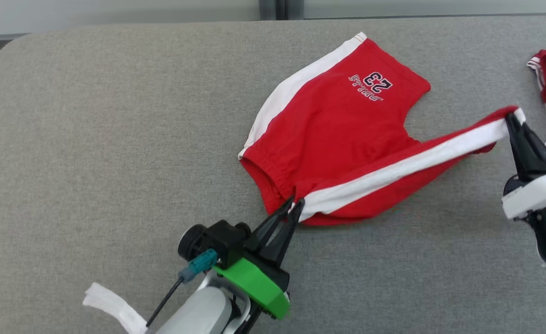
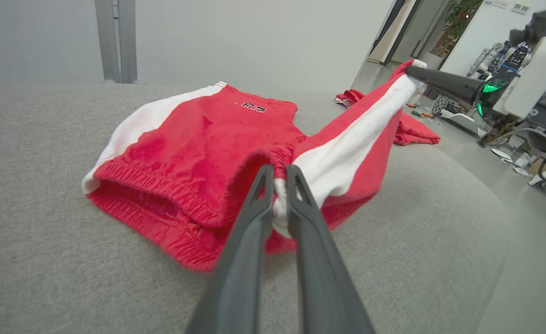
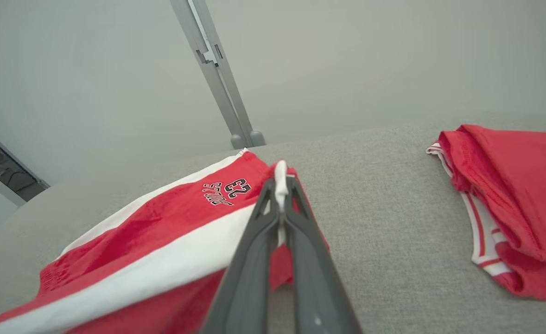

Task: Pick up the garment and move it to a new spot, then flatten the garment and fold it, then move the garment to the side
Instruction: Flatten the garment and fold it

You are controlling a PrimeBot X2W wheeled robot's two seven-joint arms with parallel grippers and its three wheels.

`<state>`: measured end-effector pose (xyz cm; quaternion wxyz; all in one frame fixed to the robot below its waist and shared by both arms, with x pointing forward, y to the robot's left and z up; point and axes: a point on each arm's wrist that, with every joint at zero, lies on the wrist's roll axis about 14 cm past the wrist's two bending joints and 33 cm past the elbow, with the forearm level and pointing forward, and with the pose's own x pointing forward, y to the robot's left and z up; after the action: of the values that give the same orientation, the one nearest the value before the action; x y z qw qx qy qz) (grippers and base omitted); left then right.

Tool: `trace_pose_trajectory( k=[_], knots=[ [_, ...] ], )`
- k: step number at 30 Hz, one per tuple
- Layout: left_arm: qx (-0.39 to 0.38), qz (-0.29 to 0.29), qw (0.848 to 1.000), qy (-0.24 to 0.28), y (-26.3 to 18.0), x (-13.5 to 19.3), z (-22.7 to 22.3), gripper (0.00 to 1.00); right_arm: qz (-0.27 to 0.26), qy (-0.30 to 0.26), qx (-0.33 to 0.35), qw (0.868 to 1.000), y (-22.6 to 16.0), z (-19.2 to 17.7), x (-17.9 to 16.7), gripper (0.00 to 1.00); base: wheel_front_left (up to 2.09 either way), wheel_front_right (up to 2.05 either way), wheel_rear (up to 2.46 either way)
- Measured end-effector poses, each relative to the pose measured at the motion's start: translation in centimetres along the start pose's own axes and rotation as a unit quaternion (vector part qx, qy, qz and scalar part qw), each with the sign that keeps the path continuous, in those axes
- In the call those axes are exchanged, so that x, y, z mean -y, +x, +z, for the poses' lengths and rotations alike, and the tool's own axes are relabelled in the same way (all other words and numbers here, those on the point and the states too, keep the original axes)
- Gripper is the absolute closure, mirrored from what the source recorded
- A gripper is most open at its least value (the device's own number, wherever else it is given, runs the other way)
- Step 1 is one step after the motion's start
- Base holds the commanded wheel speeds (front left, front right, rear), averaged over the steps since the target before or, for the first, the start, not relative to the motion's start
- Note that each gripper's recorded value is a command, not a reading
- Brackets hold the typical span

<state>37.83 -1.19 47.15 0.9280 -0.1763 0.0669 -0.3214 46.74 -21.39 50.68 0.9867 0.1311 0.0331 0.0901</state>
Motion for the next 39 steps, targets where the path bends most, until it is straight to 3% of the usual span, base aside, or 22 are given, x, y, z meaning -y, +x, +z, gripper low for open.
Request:
trace_pose_trajectory(
  k=[12,20,27,28,29,30,39],
  knots=[
    [0.022,0.043,0.999,-0.01,4.2,-5.8,2.8,1.0,0.045,-0.057,-0.039,0.997,12.9,0.4,-2.1,1.0,0.0,0.0,0.0],
    [0.018,0.072,0.997,-0.022,5.8,-9.8,3.0,1.0,0.056,-0.06,-0.089,0.993,19.4,-3.6,-3.8,1.0,0.0,0.0,0.0],
    [-0.001,0.098,0.995,-0.029,6.0,-12.0,1.7,1.0,0.066,-0.063,-0.114,0.989,22.1,-7.7,-4.9,1.0,0.0,0.0,0.0],
    [-0.003,0.101,0.994,-0.029,5.9,-12.2,1.6,0.68,0.068,-0.066,-0.118,0.988,22.1,-8.3,-5.1,0.72,0.0,0.0,0.0],
    [-0.007,0.105,0.994,-0.027,5.8,-12.4,1.4,0.13,0.071,-0.07,-0.121,0.988,22.2,-8.8,-5.2,0.4,0.0,0.0,0.0],
    [-0.013,0.104,0.994,-0.013,5.8,-12.3,1.2,0.0,0.074,-0.07,-0.12,0.988,22.2,-9.1,-5.5,0.0,0.0,0.0,0.0],
    [0.014,0.128,0.991,0.024,4.9,-12.6,3.0,0.0,0.066,-0.093,-0.116,0.987,20.6,-8.0,-3.7,0.0,0.0,0.0,0.0]
  ],
)
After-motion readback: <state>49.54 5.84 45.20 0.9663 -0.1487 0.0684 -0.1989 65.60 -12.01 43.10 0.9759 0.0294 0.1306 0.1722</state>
